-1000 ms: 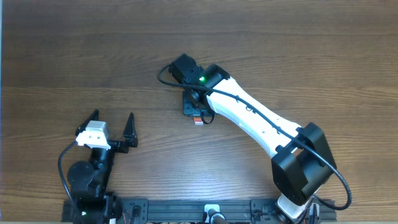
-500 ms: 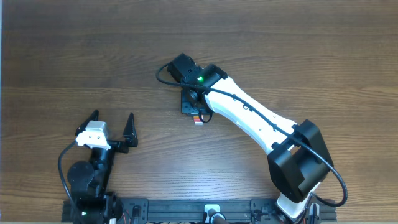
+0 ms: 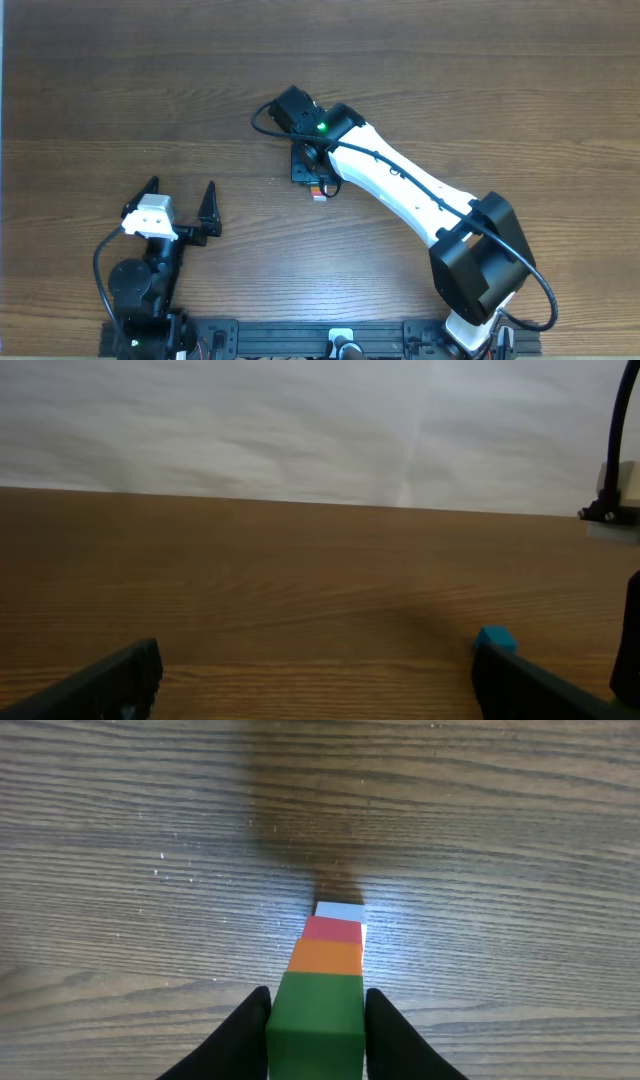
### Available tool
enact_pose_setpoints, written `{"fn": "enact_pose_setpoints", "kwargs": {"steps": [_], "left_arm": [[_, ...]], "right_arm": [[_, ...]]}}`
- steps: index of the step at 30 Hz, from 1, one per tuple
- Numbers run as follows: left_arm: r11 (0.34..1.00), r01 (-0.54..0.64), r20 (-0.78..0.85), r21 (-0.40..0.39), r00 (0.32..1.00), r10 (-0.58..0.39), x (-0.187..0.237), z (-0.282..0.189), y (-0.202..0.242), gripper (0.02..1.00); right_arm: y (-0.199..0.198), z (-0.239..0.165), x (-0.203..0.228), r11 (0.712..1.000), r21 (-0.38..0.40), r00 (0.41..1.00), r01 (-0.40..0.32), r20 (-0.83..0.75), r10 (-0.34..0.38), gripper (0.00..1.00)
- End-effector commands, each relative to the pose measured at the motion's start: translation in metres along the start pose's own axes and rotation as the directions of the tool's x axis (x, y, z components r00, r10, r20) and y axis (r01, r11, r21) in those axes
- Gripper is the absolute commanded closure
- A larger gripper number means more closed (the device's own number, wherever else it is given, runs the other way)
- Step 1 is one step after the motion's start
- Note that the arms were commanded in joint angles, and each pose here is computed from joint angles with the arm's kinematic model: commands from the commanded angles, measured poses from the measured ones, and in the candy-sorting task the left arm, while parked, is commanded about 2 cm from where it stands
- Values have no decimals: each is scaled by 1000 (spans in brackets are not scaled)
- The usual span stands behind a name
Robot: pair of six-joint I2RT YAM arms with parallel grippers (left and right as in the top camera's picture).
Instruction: Stack Cubes
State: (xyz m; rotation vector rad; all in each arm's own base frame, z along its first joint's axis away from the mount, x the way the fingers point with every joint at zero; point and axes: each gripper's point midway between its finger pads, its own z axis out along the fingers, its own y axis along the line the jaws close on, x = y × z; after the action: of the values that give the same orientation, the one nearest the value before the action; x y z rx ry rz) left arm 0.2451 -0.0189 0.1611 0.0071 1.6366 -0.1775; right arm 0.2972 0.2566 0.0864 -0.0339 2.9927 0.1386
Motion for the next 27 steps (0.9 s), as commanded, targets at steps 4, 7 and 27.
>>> {"fn": "enact_pose_setpoints", "kwargs": {"steps": [4, 7, 27], "left_arm": [[1000, 11, 1, -11, 1000, -11, 1, 0, 3, 18], [1000, 11, 1, -11, 1000, -11, 1, 0, 3, 18], [1000, 11, 1, -11, 1000, -11, 1, 0, 3, 18]], "right_arm": [[1, 5, 5, 1000, 8, 1000, 6, -14, -6, 621], [1, 6, 4, 1000, 8, 1000, 6, -13, -6, 509], [-7, -26, -85, 994, 51, 994, 97, 39, -99, 237]]}}
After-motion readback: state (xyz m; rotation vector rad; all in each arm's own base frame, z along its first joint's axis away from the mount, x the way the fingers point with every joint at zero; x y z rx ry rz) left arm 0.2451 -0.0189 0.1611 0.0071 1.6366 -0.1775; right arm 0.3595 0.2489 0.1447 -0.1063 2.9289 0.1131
